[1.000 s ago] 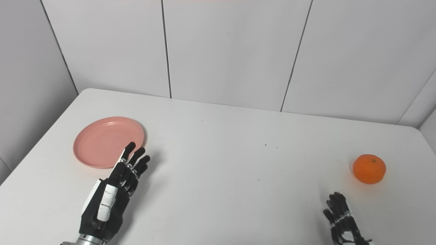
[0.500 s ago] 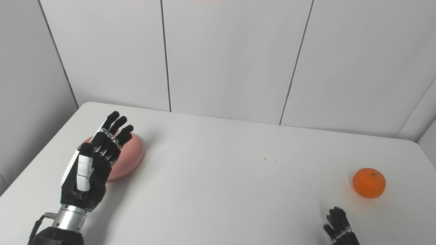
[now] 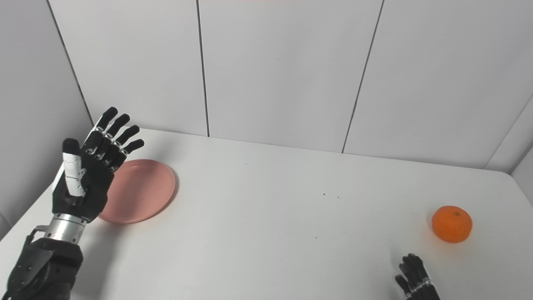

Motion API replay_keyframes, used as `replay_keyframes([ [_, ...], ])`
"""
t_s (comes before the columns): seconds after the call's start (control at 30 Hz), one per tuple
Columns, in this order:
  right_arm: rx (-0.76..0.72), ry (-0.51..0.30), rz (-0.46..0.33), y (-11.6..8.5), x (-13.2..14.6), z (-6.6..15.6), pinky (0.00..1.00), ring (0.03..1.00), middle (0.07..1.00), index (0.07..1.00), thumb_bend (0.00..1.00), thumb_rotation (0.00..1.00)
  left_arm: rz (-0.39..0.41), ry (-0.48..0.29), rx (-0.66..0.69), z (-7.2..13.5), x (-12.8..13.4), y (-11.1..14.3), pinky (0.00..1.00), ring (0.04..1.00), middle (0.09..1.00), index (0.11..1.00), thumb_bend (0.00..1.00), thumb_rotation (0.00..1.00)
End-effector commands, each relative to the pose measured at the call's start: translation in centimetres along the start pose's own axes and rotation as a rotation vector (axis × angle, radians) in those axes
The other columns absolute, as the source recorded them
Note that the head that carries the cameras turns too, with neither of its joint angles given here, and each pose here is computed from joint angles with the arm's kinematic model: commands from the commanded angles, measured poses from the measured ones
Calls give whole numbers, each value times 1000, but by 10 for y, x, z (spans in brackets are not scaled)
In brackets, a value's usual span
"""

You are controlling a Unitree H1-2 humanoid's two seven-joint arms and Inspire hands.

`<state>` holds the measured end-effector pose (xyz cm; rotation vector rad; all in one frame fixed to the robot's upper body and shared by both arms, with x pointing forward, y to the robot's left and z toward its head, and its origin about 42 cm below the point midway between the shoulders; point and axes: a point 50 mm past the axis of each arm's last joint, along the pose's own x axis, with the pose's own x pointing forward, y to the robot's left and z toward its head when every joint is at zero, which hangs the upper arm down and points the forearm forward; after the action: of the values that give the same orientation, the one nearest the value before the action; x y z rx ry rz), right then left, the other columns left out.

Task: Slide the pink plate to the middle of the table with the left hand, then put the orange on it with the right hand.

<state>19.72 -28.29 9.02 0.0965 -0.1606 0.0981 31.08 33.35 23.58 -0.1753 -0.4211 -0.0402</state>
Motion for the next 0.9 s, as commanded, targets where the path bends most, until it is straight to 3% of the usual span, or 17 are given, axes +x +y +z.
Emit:
replay_keyframes([
  [0.0, 6, 110, -25, -4, -3, -21, 936, 956, 942, 922, 834, 864, -24, -51, 24, 19, 16, 7, 853, 892, 942, 948, 996, 927],
  [0.33, 7, 110, -27, -5, -3, -20, 941, 957, 940, 920, 827, 865, 7, -57, 57, 36, 39, 36, 787, 890, 949, 992, 989, 922],
  [0.43, 6, 111, -25, -5, -3, -20, 939, 957, 942, 920, 830, 863, 17, -54, 69, 39, 43, 43, 836, 900, 953, 1000, 991, 939],
  [0.87, 6, 110, -23, -3, -3, -20, 935, 956, 942, 920, 843, 858, 78, -39, 112, 33, 52, 72, 823, 905, 970, 1000, 978, 947],
])
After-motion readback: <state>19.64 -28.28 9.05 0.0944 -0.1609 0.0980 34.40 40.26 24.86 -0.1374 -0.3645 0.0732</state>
